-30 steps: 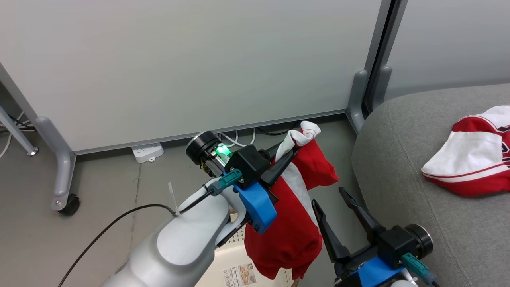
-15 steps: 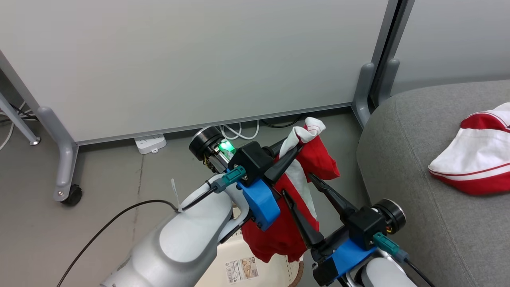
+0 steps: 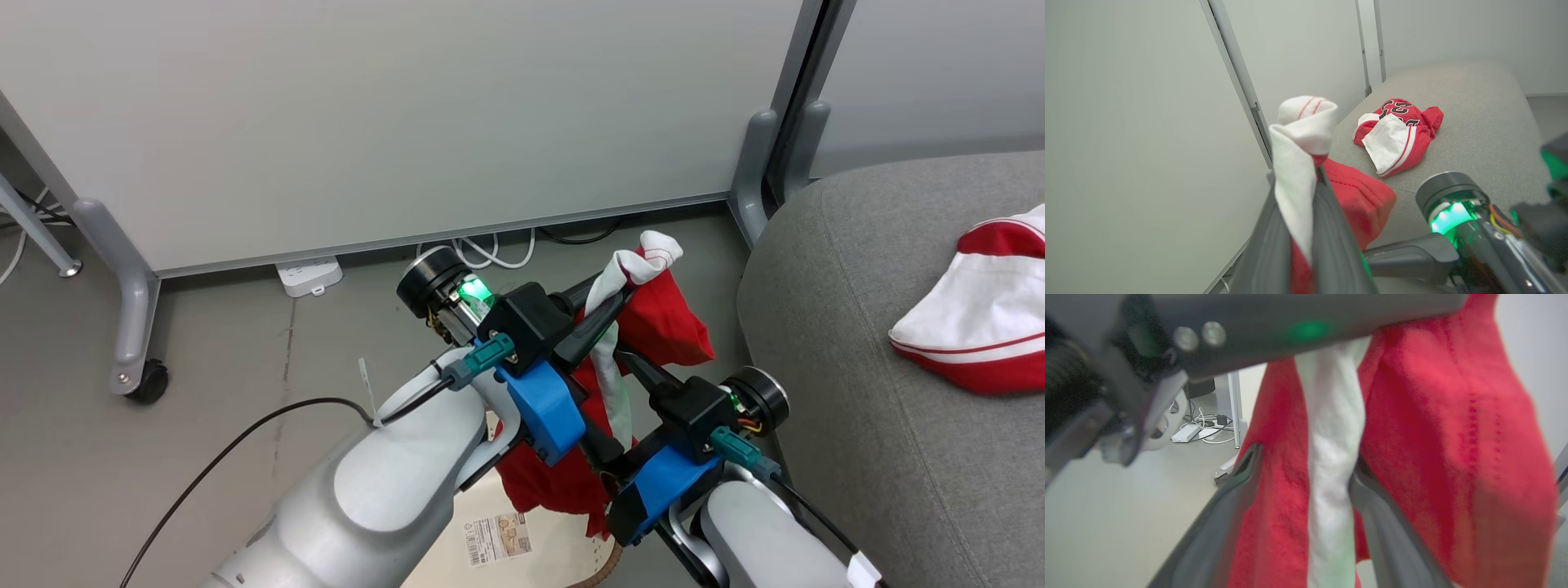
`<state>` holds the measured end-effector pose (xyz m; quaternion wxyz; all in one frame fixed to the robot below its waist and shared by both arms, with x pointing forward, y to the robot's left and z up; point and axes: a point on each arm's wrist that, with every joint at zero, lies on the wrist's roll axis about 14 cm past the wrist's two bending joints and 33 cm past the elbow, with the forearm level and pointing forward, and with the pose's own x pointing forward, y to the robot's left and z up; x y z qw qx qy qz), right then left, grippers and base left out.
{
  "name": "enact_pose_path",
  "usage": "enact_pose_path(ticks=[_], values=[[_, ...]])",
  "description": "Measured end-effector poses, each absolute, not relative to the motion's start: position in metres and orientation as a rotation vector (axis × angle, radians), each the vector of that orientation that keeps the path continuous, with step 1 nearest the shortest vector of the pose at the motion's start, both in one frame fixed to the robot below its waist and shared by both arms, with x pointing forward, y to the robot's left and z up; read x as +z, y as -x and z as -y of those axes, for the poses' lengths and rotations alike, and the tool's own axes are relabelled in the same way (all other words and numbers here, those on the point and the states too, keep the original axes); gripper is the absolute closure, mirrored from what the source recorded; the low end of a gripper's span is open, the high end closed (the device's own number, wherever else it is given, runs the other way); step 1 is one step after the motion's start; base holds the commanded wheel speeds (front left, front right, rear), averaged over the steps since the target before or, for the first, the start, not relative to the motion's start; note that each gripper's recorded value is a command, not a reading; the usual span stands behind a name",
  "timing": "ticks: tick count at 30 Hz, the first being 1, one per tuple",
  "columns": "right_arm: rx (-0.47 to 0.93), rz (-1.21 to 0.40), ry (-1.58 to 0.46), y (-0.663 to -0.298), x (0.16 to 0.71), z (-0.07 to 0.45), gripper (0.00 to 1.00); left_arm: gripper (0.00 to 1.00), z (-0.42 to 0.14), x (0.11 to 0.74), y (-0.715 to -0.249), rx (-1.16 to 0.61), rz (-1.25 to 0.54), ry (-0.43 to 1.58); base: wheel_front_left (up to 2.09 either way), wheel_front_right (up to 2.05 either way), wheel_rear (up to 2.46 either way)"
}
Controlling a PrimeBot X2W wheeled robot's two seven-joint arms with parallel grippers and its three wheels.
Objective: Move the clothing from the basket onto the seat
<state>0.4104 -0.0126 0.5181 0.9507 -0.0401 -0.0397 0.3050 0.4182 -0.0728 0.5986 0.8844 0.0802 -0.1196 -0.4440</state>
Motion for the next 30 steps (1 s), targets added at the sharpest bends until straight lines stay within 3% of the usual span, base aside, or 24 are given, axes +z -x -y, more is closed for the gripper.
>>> enact_pose_path(ticks=[7, 9, 30], values=[[0.627, 0.039, 0.09, -0.416, 0.507, 0.009, 0.0, 1.0, 0.074, 0.6, -0.42, -0.926, 0.253, -0.162, 0.0, 0.0, 0.0], [0.62, 0.022, 0.079, -0.417, 0.503, 0.01, 1.0, 1.0, 0.074, 0.601, -0.42, -0.926, 0.255, -0.162, 0.0, 0.0, 0.0], [0.622, 0.008, 0.071, -0.415, 0.5, 0.01, 1.0, 1.0, 0.075, 0.602, -0.419, -0.926, 0.258, -0.163, 0.0, 0.0, 0.0]])
